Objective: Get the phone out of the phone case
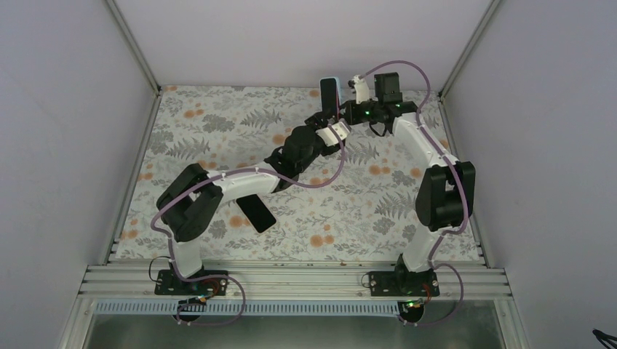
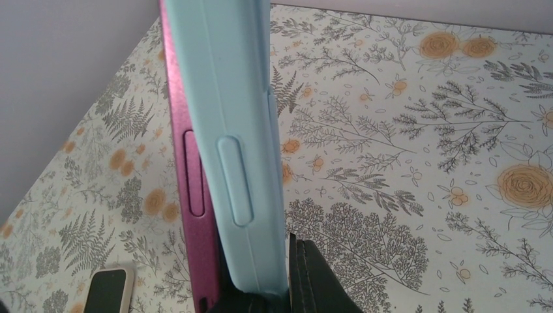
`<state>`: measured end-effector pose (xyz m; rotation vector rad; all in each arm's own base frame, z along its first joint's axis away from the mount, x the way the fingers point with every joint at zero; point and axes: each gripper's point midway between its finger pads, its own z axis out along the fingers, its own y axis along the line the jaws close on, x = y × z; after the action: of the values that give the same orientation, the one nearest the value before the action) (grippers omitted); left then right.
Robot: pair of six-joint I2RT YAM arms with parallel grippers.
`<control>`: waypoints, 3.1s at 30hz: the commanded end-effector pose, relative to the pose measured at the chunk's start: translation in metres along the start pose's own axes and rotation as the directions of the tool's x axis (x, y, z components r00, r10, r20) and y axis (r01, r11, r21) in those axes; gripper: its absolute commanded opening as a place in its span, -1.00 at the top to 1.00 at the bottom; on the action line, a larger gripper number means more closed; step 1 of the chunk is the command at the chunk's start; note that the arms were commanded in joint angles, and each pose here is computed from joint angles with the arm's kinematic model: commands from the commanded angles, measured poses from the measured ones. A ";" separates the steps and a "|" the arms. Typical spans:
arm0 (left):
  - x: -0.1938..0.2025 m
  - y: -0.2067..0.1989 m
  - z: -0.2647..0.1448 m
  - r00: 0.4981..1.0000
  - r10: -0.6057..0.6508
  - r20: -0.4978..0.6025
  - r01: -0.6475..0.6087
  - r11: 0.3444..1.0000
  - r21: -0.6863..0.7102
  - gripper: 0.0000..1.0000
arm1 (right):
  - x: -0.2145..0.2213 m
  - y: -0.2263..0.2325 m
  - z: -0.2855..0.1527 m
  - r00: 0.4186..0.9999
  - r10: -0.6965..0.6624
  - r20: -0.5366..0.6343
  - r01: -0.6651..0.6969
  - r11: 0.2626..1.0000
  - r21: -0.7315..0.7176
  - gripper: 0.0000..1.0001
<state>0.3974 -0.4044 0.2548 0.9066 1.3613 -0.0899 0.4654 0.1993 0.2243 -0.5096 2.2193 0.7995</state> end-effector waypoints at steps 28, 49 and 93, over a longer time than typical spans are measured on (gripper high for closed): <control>0.014 0.044 0.013 0.999 0.003 -0.032 -0.011 0.968 -0.250 -0.52 | -0.032 0.048 -0.035 0.988 -0.073 0.137 0.085 0.993 -0.084 0.93; -0.016 0.141 -0.018 0.998 0.063 0.025 -0.035 0.803 -0.595 -0.58 | 0.010 0.062 -0.006 0.993 -0.111 0.035 0.115 0.985 -0.132 0.93; -0.027 0.168 -0.055 0.968 0.243 0.059 -0.131 0.695 -0.707 0.95 | 0.031 0.033 0.020 0.993 -0.109 -0.039 0.108 0.994 -0.035 0.93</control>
<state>0.4423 -0.3419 0.2741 0.6803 1.1211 0.4537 0.4563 0.2474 0.2735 -0.6111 1.9519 0.8129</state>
